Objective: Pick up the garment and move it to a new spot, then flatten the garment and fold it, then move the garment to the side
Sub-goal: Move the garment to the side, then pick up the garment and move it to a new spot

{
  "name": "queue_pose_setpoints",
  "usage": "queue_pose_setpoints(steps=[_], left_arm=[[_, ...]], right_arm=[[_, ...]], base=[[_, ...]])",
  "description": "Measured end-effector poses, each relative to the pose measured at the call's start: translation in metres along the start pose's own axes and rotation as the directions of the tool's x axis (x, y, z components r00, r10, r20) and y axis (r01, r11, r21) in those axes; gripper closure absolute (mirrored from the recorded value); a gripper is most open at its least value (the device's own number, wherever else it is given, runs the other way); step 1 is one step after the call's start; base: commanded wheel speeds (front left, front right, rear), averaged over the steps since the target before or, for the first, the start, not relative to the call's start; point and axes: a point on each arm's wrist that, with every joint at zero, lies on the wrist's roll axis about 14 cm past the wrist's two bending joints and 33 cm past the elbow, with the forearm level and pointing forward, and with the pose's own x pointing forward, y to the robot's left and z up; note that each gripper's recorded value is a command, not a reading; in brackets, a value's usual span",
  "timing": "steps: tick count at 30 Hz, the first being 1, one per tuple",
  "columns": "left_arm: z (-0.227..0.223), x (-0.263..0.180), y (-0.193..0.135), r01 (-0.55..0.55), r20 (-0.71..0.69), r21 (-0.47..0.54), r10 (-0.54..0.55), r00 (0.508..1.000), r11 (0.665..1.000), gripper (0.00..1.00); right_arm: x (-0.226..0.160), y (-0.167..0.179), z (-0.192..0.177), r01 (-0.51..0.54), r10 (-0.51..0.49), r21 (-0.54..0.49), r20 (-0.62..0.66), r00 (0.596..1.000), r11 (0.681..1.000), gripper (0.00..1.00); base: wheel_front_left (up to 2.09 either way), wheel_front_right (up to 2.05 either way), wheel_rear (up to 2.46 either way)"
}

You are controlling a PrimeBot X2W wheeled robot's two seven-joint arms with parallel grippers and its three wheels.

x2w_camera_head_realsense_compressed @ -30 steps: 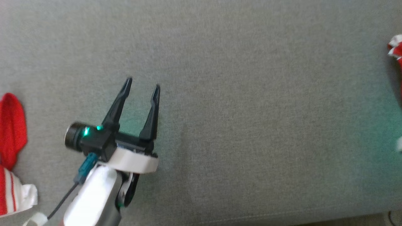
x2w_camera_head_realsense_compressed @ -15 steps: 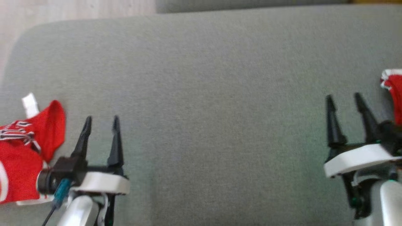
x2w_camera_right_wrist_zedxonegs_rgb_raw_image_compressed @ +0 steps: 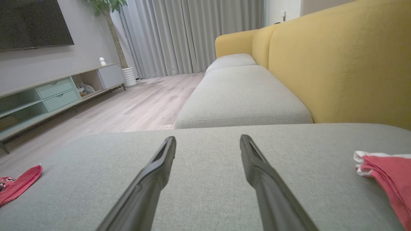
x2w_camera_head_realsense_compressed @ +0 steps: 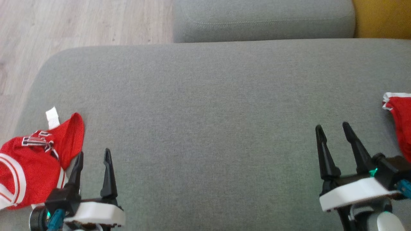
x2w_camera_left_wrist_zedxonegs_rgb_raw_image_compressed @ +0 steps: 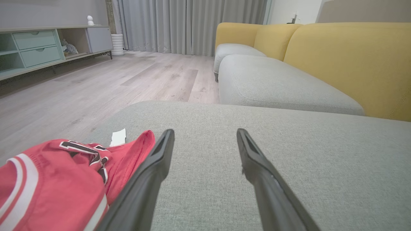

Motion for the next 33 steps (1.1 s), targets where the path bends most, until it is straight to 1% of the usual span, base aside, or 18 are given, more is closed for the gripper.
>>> queue_pose_setpoints(steps=[10,24,29,33], left_arm=[[-0.005,-0.015,-0.005,0.011,-0.031,-0.005,-0.011,0.999,1.000,0.00],[-0.008,-0.017,-0.009,0.030,-0.050,0.016,-0.029,0.998,0.999,0.00],[-0.007,-0.019,-0.005,0.022,-0.048,0.028,-0.021,0.999,0.999,0.00],[-0.006,-0.022,0.002,0.002,-0.044,0.033,-0.001,0.999,0.999,0.00]], right_arm=[[-0.029,-0.005,-0.011,0.033,-0.033,0.015,-0.042,0.999,0.999,0.00],[-0.031,-0.006,-0.011,0.035,-0.034,0.011,-0.052,0.998,0.999,0.00],[-0.028,-0.004,-0.013,0.026,-0.026,0.010,-0.060,0.998,1.000,0.00],[-0.022,0.003,-0.015,0.002,-0.001,0.008,-0.071,0.997,1.000,0.00]], base=[[0.00,0.00,0.00],[0.00,0.00,0.00],[0.00,0.00,0.00],[0.00,0.00,0.00]])
